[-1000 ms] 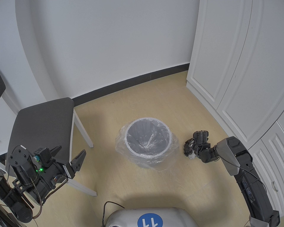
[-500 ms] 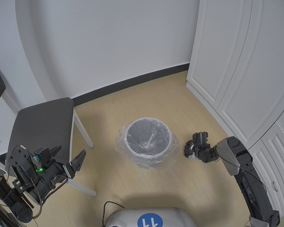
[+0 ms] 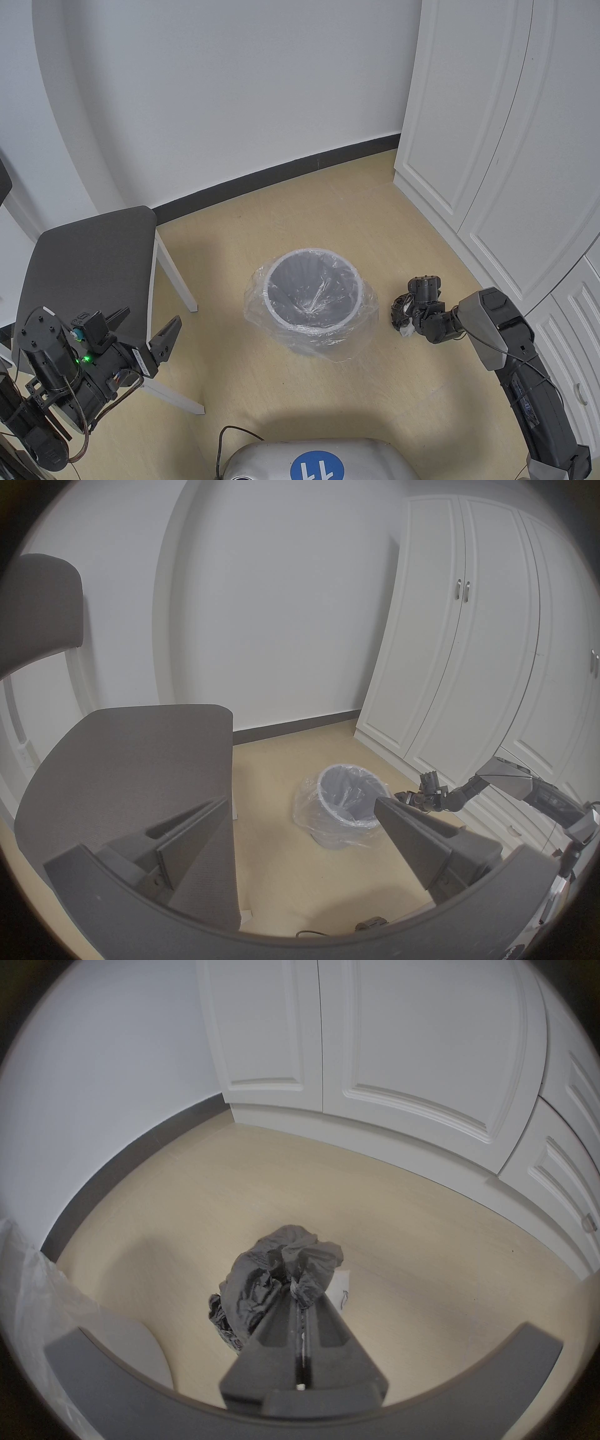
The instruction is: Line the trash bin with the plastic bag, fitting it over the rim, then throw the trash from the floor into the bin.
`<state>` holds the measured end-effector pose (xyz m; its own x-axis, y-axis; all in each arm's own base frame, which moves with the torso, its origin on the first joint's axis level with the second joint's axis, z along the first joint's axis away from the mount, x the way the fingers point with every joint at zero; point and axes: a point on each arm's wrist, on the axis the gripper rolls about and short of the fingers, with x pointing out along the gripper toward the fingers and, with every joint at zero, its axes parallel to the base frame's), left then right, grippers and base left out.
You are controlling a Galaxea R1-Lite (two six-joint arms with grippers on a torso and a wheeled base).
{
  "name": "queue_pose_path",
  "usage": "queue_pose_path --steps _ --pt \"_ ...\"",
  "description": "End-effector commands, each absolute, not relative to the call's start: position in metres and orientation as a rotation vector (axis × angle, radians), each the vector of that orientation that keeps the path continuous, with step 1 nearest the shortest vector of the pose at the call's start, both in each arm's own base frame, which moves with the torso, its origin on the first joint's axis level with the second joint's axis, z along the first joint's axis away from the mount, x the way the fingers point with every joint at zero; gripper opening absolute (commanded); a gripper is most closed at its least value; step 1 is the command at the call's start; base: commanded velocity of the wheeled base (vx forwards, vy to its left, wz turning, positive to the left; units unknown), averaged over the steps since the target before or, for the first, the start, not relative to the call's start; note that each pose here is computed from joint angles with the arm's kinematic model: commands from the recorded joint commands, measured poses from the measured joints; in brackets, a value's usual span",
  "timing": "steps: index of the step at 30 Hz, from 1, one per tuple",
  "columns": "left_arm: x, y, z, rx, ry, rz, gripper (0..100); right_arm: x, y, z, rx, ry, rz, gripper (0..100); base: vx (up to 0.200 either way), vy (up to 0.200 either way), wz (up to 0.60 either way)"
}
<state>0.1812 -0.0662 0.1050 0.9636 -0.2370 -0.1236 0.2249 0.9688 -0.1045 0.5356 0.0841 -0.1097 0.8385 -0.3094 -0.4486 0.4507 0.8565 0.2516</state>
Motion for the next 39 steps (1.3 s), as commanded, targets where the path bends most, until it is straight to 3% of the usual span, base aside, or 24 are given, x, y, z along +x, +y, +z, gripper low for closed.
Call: queue_pose_path --steps 1,15,19,21,22,27,39 --pt "0.178 -0.065 0.102 -0.086 0.152 -0.233 100 0.538 0.085 -0.095 0.370 0.381 -0.405 0 0.000 0.000 0.00" --pt "0.175 -0.064 0.107 -0.088 0.127 -0.235 100 0.516 0.075 -0.004 0.398 0.363 -0.386 0 0.000 0.000 0.00" --pt "0.175 -0.064 0.108 -0.084 0.124 -0.237 100 0.497 0.079 0.044 0.413 0.340 -0.344 0 0.000 0.000 0.00" --pt "0.175 -0.064 0.108 -0.084 0.124 -0.237 100 0.497 0.079 0.044 0.413 0.340 -0.344 0 0.000 0.000 0.00" --pt "0.175 -0.064 0.107 -0.067 0.123 -0.238 100 0.484 0.082 0.073 0.422 0.313 -0.321 0 0.000 0.000 0.00" --pt "0.175 -0.064 0.107 -0.059 0.122 -0.239 100 0.461 0.091 0.115 0.434 0.269 -0.282 0 0.000 0.000 0.00" --pt "0.174 -0.064 0.109 -0.012 0.108 -0.242 100 0.391 0.133 0.183 0.459 0.213 -0.127 0 0.000 0.000 0.00"
